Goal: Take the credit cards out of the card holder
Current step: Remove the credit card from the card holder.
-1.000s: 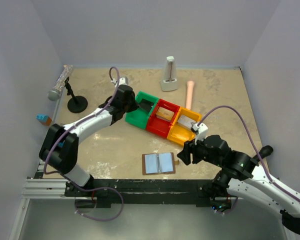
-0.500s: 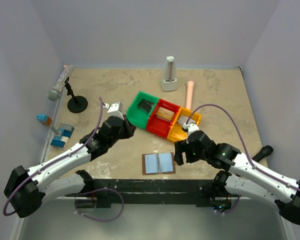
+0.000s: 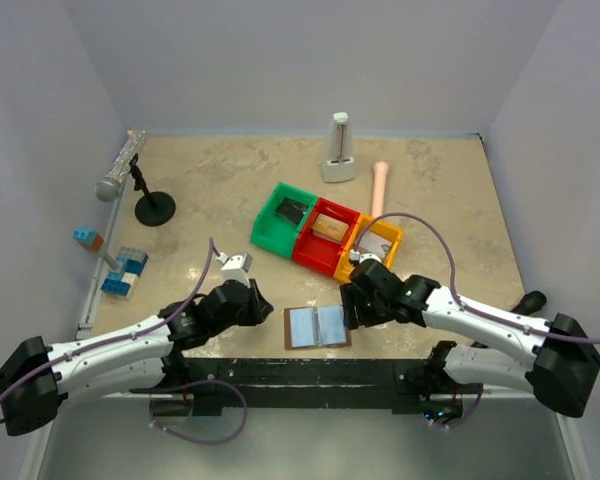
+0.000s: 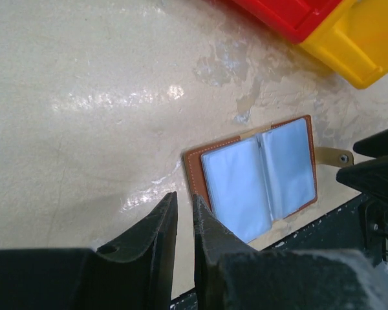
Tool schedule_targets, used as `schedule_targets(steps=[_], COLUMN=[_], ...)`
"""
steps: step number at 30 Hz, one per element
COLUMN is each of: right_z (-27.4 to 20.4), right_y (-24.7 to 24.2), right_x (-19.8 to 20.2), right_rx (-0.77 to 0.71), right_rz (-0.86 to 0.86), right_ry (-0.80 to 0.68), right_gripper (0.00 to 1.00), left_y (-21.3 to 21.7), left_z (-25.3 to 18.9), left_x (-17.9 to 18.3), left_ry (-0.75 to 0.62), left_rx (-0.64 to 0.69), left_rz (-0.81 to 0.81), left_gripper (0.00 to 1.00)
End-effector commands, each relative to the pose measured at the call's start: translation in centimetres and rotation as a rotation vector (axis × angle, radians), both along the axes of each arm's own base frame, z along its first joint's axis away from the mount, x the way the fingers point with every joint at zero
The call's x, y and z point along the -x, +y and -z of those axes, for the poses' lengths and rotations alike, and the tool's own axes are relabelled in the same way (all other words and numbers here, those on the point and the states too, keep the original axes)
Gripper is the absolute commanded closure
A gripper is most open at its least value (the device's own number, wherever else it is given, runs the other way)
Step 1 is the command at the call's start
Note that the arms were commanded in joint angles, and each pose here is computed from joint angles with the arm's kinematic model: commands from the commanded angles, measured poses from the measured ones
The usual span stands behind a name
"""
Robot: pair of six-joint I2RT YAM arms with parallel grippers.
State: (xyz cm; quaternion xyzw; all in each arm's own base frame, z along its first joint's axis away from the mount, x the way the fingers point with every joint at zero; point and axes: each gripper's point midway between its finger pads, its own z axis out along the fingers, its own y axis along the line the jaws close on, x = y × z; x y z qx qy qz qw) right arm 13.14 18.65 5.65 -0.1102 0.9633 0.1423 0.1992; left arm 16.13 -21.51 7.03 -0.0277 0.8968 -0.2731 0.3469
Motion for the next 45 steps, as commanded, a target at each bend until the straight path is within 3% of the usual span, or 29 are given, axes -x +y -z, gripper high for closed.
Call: schedule_targets(steps=[1, 12, 17, 21, 23, 24, 28, 34, 38, 45], right_z=[1.1, 2.6, 2.2, 0.3, -0.7, -1.1, -2.9, -4.7, -5.5, -5.8], right_y=[0.9, 0.6, 0.6, 1.6, 2.2, 2.5, 3.3, 4.3, 5.0, 5.2], right_x=[-0.5, -0.3, -0.6, -0.7, -0.6, -0.5, 0.0, 0.9, 1.2, 1.6], right_rx=[-0.004, 0.05, 0.047, -0.037, -0.088, -0.112, -0.202, -0.323, -0.386, -0.428], right_rz=[0.033, 0.051, 0.045, 0.005, -0.029, -0.046, -0.107, -0.151, -0.152, -0.153], right_ry=[0.021, 0.069, 0.047, -0.009, -0.033, -0.039, -0.076, -0.103, -0.104, -0.107], right_gripper=[0.38, 0.55, 0.74, 0.93, 1.0, 1.0, 1.0, 1.0, 1.0, 1.0], left_y=[-1.6, -2.0, -2.8, -3.5, -3.8, -3.6, -3.5, -5.7, -8.0, -10.7], left_z=[-0.3, -0.6, -1.2, -2.2, -3.1, -3.3, -4.3, -6.2, -5.9, -4.8], left_x=[1.2, 1.2, 0.9, 0.5, 0.0, -0.2, -0.1, 0.7, 1.6, 2.5], left_ry=[0.045, 0.046, 0.035, -0.005, -0.048, -0.06, -0.098, -0.108, -0.032, 0.039], left_rx=[0.074, 0.089, 0.11, 0.175, 0.265, 0.305, 0.45, 0.409, 0.371, 0.372], left_rz=[0.053, 0.063, 0.08, 0.083, 0.056, 0.033, 0.038, 0.198, 0.311, 0.407], left_gripper=[0.8, 0.8, 0.8, 0.72, 0.55, 0.45, 0.42, 0.46, 0.53, 0.57])
